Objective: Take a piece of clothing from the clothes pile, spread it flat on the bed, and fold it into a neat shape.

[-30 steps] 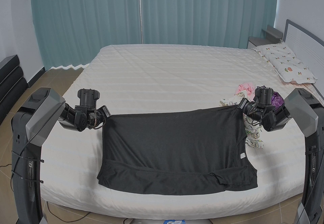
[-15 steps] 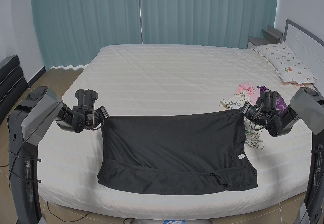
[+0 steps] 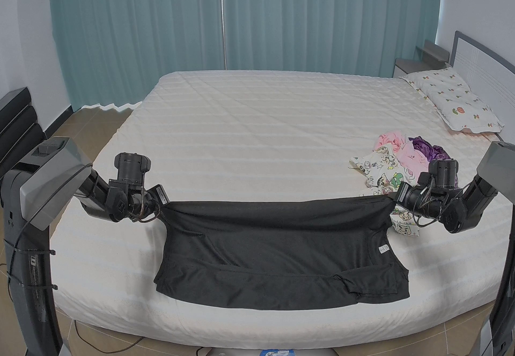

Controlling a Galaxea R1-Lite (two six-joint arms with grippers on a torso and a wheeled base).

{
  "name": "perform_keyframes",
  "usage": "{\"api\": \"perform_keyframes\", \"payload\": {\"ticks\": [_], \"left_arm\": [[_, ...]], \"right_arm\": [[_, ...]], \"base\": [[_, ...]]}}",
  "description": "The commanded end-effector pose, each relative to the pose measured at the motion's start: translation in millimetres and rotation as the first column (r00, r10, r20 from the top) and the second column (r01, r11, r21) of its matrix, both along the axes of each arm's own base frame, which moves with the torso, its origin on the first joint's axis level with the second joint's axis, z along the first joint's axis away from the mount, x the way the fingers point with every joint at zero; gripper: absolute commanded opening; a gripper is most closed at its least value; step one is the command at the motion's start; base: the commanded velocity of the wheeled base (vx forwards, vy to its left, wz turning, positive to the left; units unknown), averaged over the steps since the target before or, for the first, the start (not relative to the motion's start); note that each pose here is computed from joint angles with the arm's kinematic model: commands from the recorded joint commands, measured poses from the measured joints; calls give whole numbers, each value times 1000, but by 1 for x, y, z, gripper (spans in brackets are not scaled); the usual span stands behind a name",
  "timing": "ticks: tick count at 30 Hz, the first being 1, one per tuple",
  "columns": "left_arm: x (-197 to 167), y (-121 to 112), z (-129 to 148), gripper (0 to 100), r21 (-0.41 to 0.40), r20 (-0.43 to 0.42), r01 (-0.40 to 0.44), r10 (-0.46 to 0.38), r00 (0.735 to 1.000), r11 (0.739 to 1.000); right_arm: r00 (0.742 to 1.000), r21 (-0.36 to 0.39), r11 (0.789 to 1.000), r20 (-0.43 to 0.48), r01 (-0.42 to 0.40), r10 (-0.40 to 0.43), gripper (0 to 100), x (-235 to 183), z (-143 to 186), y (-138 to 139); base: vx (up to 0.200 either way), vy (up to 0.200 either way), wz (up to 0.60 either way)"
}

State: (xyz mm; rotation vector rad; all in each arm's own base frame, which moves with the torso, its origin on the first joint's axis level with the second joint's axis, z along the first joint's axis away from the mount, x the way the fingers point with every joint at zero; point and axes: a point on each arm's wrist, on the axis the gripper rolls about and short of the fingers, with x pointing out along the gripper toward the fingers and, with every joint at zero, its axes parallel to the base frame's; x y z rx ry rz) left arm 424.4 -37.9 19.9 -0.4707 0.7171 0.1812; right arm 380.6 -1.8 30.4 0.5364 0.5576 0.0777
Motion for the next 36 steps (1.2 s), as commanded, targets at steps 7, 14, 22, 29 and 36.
{"api": "perform_keyframes", "payload": {"ticks": [7, 14, 22, 29, 36], "left_arm": [[-40, -9, -32, 0, 18, -164, 52, -48, 985, 999], [-52, -10, -43, 0, 26, -219, 64, -57, 974, 998], [-65, -11, -52, 0, 85, -274, 160, -131, 953, 983], [-66, -15, -53, 100, 89, -277, 172, -141, 951, 981], [-69, -17, -53, 100, 88, -284, 172, -141, 949, 981]], "right_arm": [[983, -58, 995, -169, -80, 69, 0, -39, -36, 1], [963, -88, 989, -253, -122, 96, 0, -53, -59, 0], [951, -91, 985, -286, -146, 114, 0, -56, -69, 4], [943, -105, 980, -307, -167, 128, 100, -62, -73, 5], [947, -110, 980, -297, -165, 126, 100, -62, -70, 5]], "base": [[0, 0, 0], [0, 0, 0], [0, 0, 0], [0, 0, 0], [0, 0, 0]]}}
